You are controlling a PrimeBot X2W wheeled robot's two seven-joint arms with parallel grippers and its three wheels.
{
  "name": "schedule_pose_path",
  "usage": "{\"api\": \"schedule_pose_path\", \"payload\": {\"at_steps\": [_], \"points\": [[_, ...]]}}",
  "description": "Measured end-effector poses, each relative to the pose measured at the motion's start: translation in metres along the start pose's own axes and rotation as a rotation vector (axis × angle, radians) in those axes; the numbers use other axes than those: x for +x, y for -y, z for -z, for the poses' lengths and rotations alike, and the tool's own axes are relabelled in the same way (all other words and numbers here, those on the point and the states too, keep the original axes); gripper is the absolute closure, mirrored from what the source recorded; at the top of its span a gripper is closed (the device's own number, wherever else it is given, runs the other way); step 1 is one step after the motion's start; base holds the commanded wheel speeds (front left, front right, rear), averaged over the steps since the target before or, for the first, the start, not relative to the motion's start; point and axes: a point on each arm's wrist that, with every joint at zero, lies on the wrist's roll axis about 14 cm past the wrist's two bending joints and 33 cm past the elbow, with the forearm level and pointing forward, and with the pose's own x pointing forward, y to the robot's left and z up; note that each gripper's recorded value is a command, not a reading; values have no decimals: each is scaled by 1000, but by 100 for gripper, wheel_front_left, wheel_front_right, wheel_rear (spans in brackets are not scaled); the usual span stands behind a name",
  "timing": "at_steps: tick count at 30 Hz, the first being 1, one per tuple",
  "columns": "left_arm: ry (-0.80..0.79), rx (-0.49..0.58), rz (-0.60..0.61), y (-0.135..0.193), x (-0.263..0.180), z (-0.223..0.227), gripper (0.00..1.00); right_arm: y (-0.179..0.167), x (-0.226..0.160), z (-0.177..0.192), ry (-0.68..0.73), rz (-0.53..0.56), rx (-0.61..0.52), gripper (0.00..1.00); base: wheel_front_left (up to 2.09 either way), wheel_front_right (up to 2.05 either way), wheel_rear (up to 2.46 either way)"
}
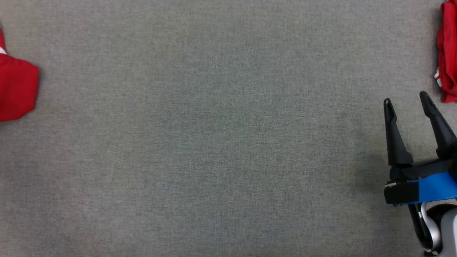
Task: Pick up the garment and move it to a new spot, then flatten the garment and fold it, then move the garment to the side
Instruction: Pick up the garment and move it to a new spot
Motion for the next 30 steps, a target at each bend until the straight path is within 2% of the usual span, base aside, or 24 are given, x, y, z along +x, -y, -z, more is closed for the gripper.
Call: {"api": "schedule_pose_path", "payload": {"at_steps": [9, 15, 19, 20, 22, 26, 30], "points": [[-341, -1, 27, 3, 2, 93, 0, 11, 3, 11, -34, 17, -26, 0, 0, 0, 0], [-609, -83, 14, 8, -23, 146, 0, 10, 4, 10, -35, 11, -34, 0, 0, 0, 0], [-725, -125, 23, 16, -32, 160, 0, 9, 4, 8, -32, 8, -37, 0, 0, 0, 0], [-742, -128, 24, 16, -33, 161, 20, 9, 4, 7, -33, 8, -38, 0, 0, 0, 0], [-759, -131, 32, 17, -33, 161, 100, 9, 4, 7, -32, 7, -39, 0, 0, 0, 0], [-779, -129, 54, 21, -33, 159, 100, 7, 4, 4, -28, 2, -38, 0, 0, 0, 0], [-682, -110, 77, 21, -21, 138, 100, 7, 0, 0, -19, 7, -31, 0, 0, 0, 0]]}}
